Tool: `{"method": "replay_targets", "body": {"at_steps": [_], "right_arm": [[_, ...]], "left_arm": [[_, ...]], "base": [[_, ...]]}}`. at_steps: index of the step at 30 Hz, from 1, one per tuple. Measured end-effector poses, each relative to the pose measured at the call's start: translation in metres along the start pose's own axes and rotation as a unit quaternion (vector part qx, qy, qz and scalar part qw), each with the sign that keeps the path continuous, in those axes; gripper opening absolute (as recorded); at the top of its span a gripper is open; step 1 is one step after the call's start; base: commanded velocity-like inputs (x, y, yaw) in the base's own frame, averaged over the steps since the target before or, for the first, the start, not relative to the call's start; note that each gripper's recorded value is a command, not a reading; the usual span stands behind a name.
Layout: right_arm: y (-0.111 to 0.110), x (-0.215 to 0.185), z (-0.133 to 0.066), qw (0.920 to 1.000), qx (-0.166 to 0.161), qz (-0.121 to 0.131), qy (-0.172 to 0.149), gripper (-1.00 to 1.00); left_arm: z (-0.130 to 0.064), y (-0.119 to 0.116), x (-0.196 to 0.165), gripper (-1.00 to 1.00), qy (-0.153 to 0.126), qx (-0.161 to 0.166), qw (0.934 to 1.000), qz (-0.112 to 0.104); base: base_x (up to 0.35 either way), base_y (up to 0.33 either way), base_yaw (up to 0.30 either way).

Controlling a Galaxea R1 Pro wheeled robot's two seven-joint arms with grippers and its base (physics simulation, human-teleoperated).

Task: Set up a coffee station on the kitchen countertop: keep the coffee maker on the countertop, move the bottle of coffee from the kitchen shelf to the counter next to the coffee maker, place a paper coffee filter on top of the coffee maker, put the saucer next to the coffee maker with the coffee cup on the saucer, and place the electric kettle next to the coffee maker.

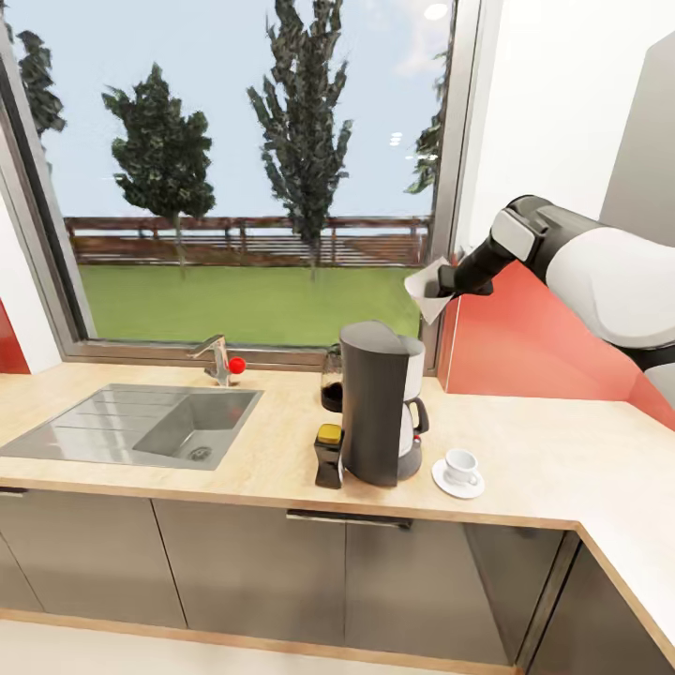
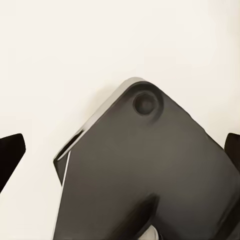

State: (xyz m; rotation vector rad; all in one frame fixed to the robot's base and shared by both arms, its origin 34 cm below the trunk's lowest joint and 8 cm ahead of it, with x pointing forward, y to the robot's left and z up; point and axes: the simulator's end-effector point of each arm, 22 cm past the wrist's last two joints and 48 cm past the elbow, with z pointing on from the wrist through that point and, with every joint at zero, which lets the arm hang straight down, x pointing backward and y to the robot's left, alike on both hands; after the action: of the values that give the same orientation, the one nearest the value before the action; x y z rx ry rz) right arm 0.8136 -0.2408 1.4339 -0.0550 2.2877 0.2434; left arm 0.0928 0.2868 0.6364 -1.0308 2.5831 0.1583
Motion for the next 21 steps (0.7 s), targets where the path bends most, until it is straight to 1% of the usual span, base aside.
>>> {"method": "replay_targets", "body": {"at_steps": [6, 7, 11, 14, 19, 21], "right_arm": [[-0.002, 0.002, 0.000, 1.0000, -0.006, 0.006, 0.002, -1.00], [0.001, 0.001, 0.000, 0.9998, -0.014, 0.012, 0.001, -1.00], [-0.004, 0.000, -0.002, 0.9995, -0.020, 0.023, -0.002, -1.00], [-0.005, 0.000, -0.002, 0.9994, -0.022, 0.026, -0.003, -1.00], [-0.018, -0.001, -0.005, 0.9992, -0.019, 0.035, -0.005, -1.00], [-0.019, -0.001, -0.005, 0.9991, -0.019, 0.036, -0.005, -1.00]], "left_arm": [[0.000, 0.001, 0.001, 1.00, 0.001, -0.001, 1.0000, -0.001], [0.000, 0.001, 0.001, 1.00, 0.001, -0.001, 1.0000, -0.001], [0.000, 0.001, 0.001, 1.00, 0.001, -0.001, 1.0000, -0.001], [0.000, 0.001, 0.001, 1.00, 0.001, -0.001, 1.0000, -0.001], [0.000, 0.000, 0.001, 1.00, 0.001, -0.001, 1.0000, -0.001], [0.000, 0.000, 0.001, 1.00, 0.001, -0.001, 1.0000, -0.001]], "base": [[0.001, 0.000, 0.194], [0.000, 0.000, 0.069], [0.000, 0.000, 0.028], [0.000, 0.000, 0.006], [0.000, 0.007, 0.001], [0.000, 0.138, 0.000]]}}
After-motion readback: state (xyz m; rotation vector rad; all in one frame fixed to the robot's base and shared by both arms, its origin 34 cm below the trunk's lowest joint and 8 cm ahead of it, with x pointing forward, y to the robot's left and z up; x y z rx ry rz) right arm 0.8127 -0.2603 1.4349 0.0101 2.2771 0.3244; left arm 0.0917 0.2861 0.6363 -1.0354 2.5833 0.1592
